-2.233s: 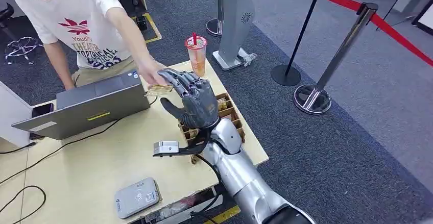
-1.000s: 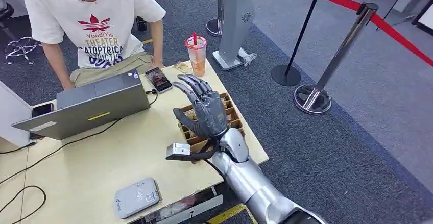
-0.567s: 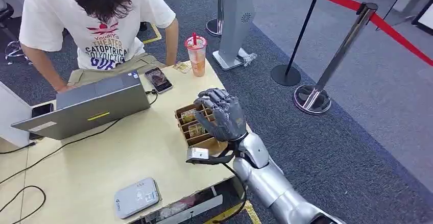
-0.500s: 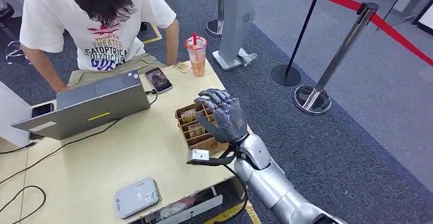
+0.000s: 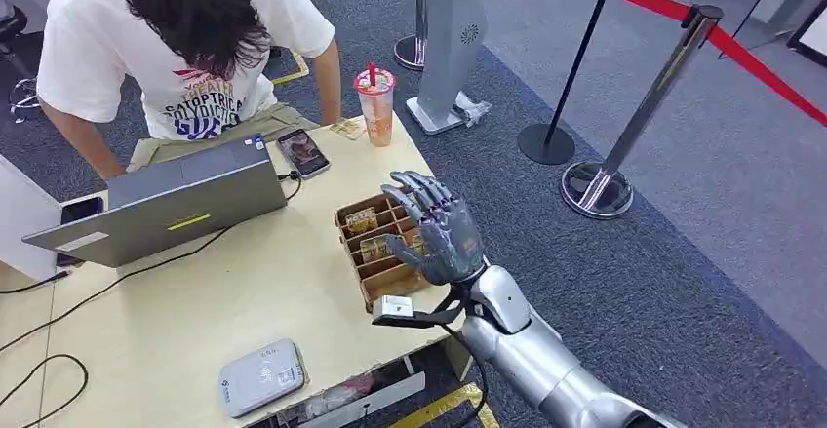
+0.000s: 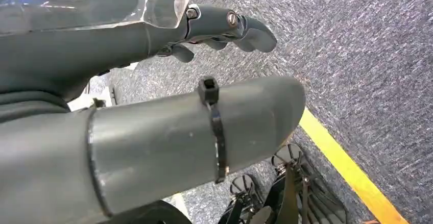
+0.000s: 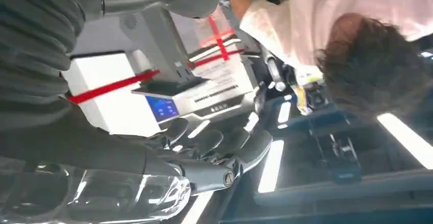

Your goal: Pass the card to the sensor for recognition and then transmit it.

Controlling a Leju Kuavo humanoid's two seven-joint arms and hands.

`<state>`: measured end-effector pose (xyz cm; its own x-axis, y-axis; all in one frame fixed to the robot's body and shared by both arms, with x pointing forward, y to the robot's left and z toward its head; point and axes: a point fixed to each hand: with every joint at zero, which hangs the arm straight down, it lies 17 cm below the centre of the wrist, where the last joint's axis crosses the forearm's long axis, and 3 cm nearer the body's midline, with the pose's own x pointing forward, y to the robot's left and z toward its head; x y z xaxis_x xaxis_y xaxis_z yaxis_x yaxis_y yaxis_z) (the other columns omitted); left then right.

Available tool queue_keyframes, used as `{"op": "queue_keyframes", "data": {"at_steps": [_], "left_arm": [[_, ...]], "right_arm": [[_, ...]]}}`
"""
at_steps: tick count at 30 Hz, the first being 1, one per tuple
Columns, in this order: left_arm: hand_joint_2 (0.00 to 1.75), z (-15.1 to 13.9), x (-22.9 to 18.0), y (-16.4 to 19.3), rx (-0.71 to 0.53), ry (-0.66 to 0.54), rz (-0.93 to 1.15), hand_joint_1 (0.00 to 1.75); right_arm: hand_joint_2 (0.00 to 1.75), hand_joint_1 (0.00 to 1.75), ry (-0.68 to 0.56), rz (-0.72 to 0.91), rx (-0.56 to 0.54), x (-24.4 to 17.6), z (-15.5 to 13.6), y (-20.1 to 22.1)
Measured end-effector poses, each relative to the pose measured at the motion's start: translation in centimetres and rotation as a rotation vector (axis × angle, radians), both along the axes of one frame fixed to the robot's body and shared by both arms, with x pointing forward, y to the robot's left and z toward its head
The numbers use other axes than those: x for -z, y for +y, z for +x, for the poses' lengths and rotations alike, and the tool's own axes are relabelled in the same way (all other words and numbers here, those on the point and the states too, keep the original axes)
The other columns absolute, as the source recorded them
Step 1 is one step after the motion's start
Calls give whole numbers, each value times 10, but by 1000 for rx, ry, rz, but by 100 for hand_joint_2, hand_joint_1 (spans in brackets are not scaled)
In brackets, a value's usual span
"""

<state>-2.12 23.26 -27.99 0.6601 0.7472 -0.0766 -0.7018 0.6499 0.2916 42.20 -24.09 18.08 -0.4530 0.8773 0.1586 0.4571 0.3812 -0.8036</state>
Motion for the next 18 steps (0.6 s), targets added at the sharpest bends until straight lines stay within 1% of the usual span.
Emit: {"op": "queue_keyframes", "data": {"at_steps": [8,9,13,14,18], "left_arm": [[0,-2,0,-2,-10,12,-4,0],[0,-3,0,-2,-12,12,-4,0],[0,-3,-1,-3,-17,13,-4,0],[0,-3,-1,-3,-18,13,-4,0],[0,-3,-1,-4,-18,11,-6,0]], "right_arm": [[175,40,68,0,-6,21,-4,5],[175,44,84,-1,-3,26,-4,6],[175,44,127,-18,-9,40,-8,11],[175,47,134,-23,-10,43,-9,11],[175,49,162,-52,-17,52,-12,9]]}}
